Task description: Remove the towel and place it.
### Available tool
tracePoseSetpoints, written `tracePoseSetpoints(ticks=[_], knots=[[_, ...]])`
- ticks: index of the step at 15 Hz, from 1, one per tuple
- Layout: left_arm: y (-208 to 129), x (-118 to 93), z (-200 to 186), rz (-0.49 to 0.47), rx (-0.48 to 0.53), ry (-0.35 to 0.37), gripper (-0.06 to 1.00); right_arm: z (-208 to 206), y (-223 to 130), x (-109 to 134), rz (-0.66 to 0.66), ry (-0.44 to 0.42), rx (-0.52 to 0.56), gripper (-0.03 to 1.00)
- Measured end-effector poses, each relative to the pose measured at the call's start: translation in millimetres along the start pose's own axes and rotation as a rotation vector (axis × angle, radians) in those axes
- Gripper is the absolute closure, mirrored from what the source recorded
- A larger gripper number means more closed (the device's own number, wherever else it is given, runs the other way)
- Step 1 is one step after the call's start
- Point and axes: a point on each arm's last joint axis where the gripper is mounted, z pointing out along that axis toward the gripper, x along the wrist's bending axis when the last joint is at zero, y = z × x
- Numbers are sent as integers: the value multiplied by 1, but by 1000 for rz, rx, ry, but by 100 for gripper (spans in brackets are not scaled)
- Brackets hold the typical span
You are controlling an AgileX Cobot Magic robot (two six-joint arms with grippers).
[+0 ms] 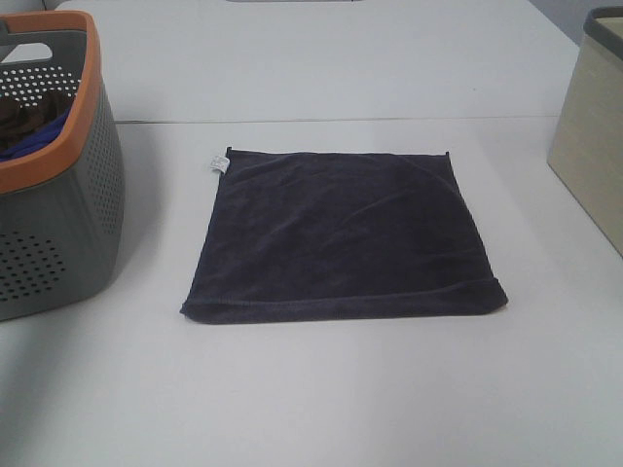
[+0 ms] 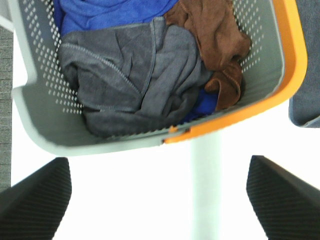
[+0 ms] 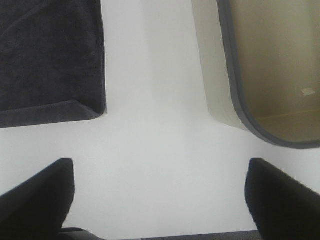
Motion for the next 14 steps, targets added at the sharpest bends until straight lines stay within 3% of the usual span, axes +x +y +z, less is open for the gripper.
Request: tracePoseSetpoints(ticks=[3,4,7,10,14], knots=[[-41,4,-24,-23,-55,8,5,-19,-44,-2,-12,3,-66,15],[-67,6,-41,-25,-112,9,5,-25,-77,-4,-13,5,-104,15],[-111,8,-56,-33,-187,9,5,-31,-127,-6,-13,11,-190,14],[-152,10,-62,-37,-300,9,5,-41,-172,-8,-43,13,-331,14],[-200,10,-54,-43,-379,5,5,-43,-215,-10,-89,7,-485,14]])
